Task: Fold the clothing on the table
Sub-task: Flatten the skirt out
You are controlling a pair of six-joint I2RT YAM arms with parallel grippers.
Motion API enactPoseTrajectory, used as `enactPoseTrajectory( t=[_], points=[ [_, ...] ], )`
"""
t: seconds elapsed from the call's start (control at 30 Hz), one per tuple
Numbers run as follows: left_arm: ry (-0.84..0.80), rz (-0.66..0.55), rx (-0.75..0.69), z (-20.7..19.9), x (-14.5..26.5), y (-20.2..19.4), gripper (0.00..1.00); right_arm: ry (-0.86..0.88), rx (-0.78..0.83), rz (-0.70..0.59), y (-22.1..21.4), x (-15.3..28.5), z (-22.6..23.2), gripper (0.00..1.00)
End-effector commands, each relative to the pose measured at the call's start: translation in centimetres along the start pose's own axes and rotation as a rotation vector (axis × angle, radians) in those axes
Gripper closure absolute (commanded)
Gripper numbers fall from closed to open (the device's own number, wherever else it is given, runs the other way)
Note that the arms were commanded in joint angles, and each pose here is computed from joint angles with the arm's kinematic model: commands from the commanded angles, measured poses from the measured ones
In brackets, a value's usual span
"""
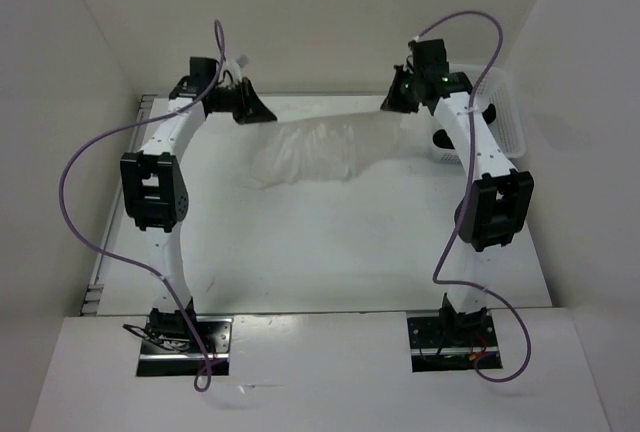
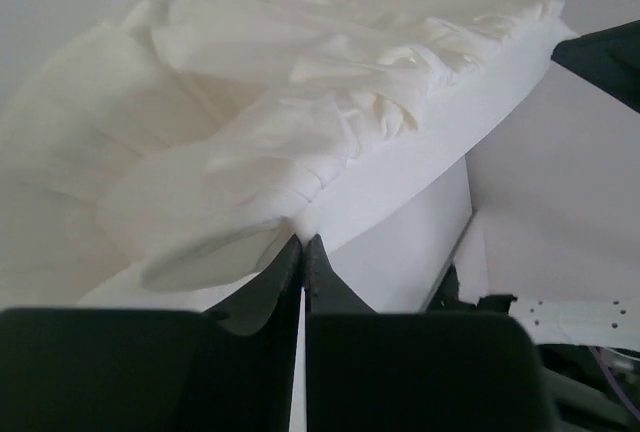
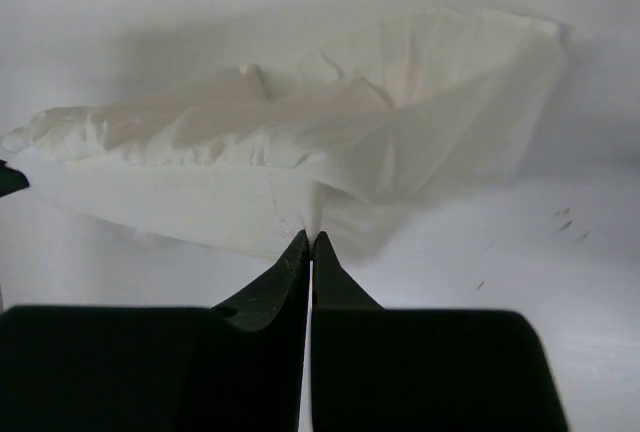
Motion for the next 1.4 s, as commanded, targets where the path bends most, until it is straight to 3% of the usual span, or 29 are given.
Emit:
enactPoseTrajectory(
  t=[0.0,0.07,0.17,0.23,0.27,0.3,0.37,0.4,0.47,0.5,0.53,0.63,0.67,0.8,0.97,1.23,1.37],
  points=[
    [0.052,-0.208,-0.131,-0.8,4.3,6.7,0.96,-0.084,0.095,-0.305,8.4,4.9,-0.4,1.0],
    [0.077,-0.342,-0.279,-3.9,7.5,10.5,0.96,-0.106,0.131,-0.462,11.5,7.9,0.4,1.0],
    [0.088,-0.438,-0.419,-6.8,9.6,12.5,0.96,-0.145,0.176,-0.658,13.3,10.6,1.2,1.0],
    [0.108,-0.506,-0.517,-7.8,10.7,13.3,0.96,-0.16,0.202,-0.676,12.7,9.8,0.4,1.0],
    [0.123,-0.517,-0.527,-6.0,9.7,12.9,0.96,-0.165,0.199,-0.691,12.4,10.2,0.2,1.0],
    [0.13,-0.567,-0.592,-7.5,10.5,12.4,0.98,-0.189,0.201,-0.633,10.3,8.0,-1.3,1.0],
    [0.125,-0.614,-0.654,-7.1,9.8,11.2,0.99,-0.149,0.198,-0.679,9.1,7.8,-0.9,1.0],
    [0.139,-0.568,-0.605,-4.5,8.3,9.2,0.99,-0.187,0.199,-0.615,6.2,5.3,-3.0,1.0],
    [0.142,-0.574,-0.623,-3.1,7.3,7.5,0.99,-0.184,0.203,-0.634,4.6,4.5,-3.1,1.0],
    [0.154,-0.571,-0.612,-1.9,6.8,6.6,0.99,-0.203,0.214,-0.577,1.9,2.4,-4.2,1.0],
    [0.165,-0.516,-0.535,1.3,5.2,3.1,0.99,-0.201,0.207,-0.576,1.0,2.2,-4.4,1.0],
    [0.183,-0.6,-0.556,2.4,5.3,1.1,0.99,-0.184,0.175,-0.519,-1.9,0.5,-4.7,1.0],
    [0.196,-0.555,-0.521,3.2,4.3,-1.5,0.99,-0.171,0.174,-0.475,-3.0,0.1,-4.2,1.0],
    [0.217,-0.507,-0.452,3.4,3.3,-5.8,0.99,-0.162,0.202,-0.356,-8.5,-1.0,-1.7,1.0],
    [0.177,-0.423,-0.394,0.8,2.7,-7.3,0.97,-0.111,0.213,-0.281,-13.4,0.9,2.5,1.0],
    [0.173,-0.305,-0.319,0.9,0.7,-10.4,0.97,-0.185,0.212,-0.066,-18.2,2.7,0.3,1.0],
    [0.187,-0.299,-0.308,1.6,0.0,-9.6,0.97,-0.216,0.216,-0.073,-18.4,1.8,-0.2,1.0]
  ],
)
Point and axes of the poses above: each gripper's point midway between its finger pads, its own x axis back along the fingers, its own z axis along the line the jaws close on, y = z × x, the point moved 4 cm from there along x, back along the fingers, and after that the axes turned 3 degrees about -x, right-handed, at the moved point
